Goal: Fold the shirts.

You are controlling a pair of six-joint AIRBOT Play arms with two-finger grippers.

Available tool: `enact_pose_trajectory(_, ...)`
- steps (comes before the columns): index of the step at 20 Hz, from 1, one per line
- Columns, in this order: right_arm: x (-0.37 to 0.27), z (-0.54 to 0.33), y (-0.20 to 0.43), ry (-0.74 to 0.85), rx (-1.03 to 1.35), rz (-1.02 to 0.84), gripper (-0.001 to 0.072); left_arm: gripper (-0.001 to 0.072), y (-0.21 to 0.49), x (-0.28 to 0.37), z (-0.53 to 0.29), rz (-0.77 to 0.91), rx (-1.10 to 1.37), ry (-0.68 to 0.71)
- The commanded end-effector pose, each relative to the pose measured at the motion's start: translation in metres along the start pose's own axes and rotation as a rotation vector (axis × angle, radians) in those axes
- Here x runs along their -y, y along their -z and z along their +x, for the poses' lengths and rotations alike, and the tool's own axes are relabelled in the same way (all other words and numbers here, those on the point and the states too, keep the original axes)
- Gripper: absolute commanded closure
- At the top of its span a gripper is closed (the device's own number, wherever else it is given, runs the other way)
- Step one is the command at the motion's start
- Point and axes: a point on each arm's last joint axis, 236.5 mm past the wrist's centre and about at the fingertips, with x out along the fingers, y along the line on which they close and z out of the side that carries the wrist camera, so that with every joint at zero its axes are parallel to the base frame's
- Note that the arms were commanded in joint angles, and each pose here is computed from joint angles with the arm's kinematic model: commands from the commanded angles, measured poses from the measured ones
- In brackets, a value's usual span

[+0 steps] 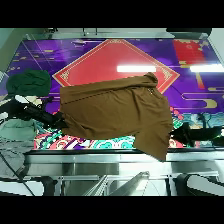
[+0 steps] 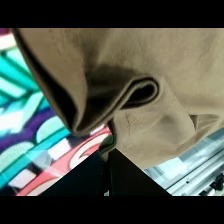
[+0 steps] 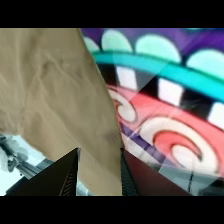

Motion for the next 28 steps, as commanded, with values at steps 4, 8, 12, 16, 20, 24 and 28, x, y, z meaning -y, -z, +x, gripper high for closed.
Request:
enact_pose_trajectory(4, -0.012, 0.042, -0.002, 0.047, 0.059, -0.102, 0.0400, 0.0682, -0.014, 0.017, -0.008, 0.013, 0.009, 0.066)
enact_pose_trajectory(8, -0.021, 0.016, -0.015, -0.005, 0.074, -0.109, 0.0398, 0.0682, -0.013, 0.018, -0.009, 0.010, 0.004, 0.074)
enact_pose_trajectory(12, 0.000, -0.013, -0.027, -0.016, 0.137, -0.015, 0.0240, 0.0682, -0.012, 0.017, -0.010, 0.005, 0.006, 0.077)
enact_pose_trajectory(16, 0.016, -0.014, -0.022, 0.042, 0.119, -0.004, 0.0218, 0.0682, -0.014, 0.016, -0.010, 0.005, 0.012, 0.074)
enact_pose_trajectory(20, -0.004, -0.018, -0.018, -0.034, 0.093, -0.013, 0.0224, 0.0682, -0.013, 0.017, -0.010, 0.005, 0.010, 0.075)
enact_pose_trajectory(24, -0.018, -0.026, -0.020, -0.065, 0.100, -0.057, 0.0227, 0.0682, -0.014, 0.017, -0.010, 0.005, 0.011, 0.074)
enact_pose_trajectory(28, -0.038, -0.031, -0.019, -0.138, 0.098, -0.083, 0.0227, 0.0682, -0.013, 0.017, -0.010, 0.006, 0.006, 0.077)
